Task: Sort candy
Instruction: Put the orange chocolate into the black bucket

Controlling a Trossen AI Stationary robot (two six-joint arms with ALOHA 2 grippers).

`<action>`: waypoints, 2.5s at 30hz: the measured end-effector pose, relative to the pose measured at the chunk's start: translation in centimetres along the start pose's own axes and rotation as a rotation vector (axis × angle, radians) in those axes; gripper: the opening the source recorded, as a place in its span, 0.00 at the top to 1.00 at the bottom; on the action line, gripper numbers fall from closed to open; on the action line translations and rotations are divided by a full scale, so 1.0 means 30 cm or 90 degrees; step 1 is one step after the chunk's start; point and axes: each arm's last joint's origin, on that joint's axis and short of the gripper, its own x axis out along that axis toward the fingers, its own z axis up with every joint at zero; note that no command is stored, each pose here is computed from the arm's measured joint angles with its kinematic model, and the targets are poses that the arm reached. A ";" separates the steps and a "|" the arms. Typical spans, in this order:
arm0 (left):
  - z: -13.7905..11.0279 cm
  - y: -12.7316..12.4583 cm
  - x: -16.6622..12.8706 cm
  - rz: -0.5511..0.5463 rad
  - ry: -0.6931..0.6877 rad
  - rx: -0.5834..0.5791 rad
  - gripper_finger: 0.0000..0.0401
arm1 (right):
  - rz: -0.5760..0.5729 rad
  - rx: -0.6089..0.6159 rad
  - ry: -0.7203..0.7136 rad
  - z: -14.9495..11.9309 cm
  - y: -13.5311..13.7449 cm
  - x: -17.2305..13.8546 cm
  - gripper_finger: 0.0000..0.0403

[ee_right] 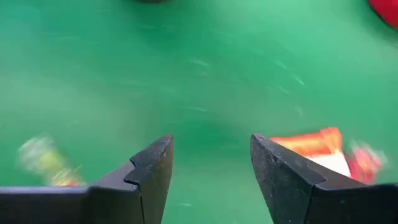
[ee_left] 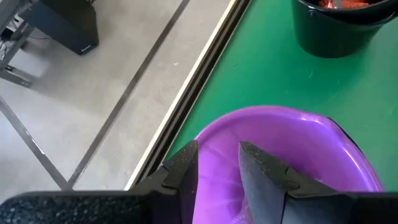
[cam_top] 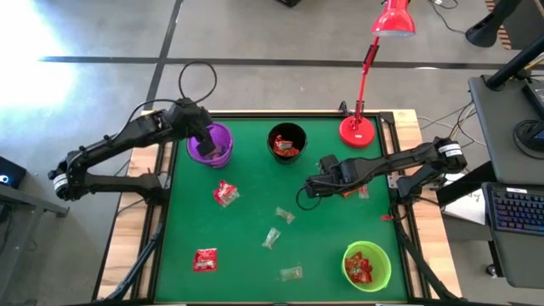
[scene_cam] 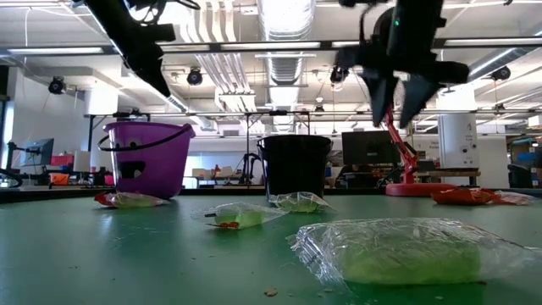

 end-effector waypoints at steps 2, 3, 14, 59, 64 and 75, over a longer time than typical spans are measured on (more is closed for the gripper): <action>-0.002 -0.001 0.000 -0.001 0.004 0.001 0.76 | -0.034 0.066 0.010 -0.014 -0.024 0.028 0.49; -0.004 -0.001 0.000 -0.002 0.007 0.002 0.75 | -0.050 0.098 0.013 -0.023 -0.036 0.044 0.49; -0.003 -0.001 0.000 -0.001 0.005 0.002 0.75 | -0.164 0.318 0.026 -0.102 -0.138 0.167 0.49; -0.005 -0.002 -0.001 -0.005 0.008 -0.029 0.76 | -0.208 0.363 0.010 -0.177 -0.249 0.301 0.95; -0.009 -0.004 0.000 -0.010 0.016 -0.029 0.76 | -0.206 0.358 0.011 -0.180 -0.248 0.299 0.97; -0.009 -0.004 0.000 -0.011 0.016 -0.029 0.76 | -0.102 0.278 -0.005 -0.112 -0.128 0.200 0.97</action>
